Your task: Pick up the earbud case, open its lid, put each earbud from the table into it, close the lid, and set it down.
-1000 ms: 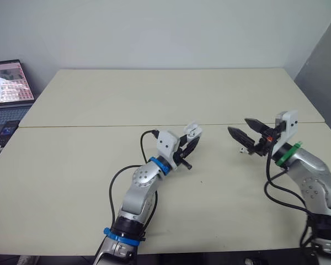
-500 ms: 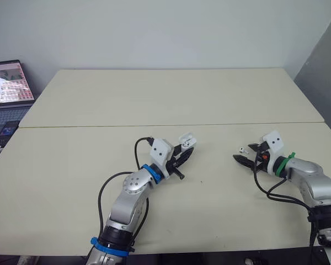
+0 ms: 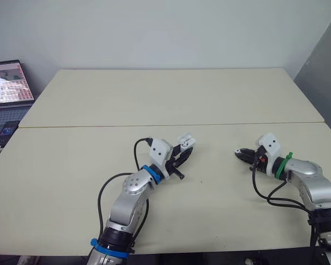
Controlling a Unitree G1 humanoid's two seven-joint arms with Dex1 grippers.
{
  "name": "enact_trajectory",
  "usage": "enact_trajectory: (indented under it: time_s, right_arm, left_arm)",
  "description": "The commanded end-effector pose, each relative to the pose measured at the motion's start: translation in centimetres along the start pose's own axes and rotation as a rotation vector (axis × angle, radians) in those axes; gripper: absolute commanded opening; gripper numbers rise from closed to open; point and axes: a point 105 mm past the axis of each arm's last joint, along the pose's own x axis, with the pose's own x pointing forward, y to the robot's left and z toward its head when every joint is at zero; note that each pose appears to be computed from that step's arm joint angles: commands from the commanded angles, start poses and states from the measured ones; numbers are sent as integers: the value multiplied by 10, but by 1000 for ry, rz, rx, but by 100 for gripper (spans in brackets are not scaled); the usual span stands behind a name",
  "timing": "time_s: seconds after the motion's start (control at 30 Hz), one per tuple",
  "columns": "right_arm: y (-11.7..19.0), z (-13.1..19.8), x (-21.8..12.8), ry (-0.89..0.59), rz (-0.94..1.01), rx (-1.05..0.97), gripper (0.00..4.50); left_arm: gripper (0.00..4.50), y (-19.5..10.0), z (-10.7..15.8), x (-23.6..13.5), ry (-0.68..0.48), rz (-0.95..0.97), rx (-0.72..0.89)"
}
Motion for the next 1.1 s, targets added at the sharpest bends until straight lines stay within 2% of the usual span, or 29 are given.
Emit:
enact_trajectory:
  time_s: [0.03, 0.17, 0.33, 0.47, 0.67, 0.9, 1.1]
  right_arm:
    - [23, 10, -17, 14, 179, -166, 42]
    - [58, -11, -48, 175, 485, -278, 42]
    - [73, -22, -68, 292, 675, -414, 42]
    - [69, -29, -72, 360, 735, -536, 42]
    - [54, -23, -64, 369, 710, -667, 42]
    - [51, -6, -65, 365, 691, -703, 283]
    - [52, 3, -72, 497, 571, -610, 283]
  left_arm:
    - [76, -2, 12, -1, -43, -4, 19]
    - [76, -1, 12, -2, -39, -6, 23]
    - [76, -2, 11, -1, -37, -12, 26]
    - [76, -3, 11, 0, -38, -17, 27]
    - [76, -3, 11, -1, -38, -16, 28]
    - [76, -4, 11, 0, -39, -19, 28]
    - [76, -3, 10, -1, -34, -18, 27]
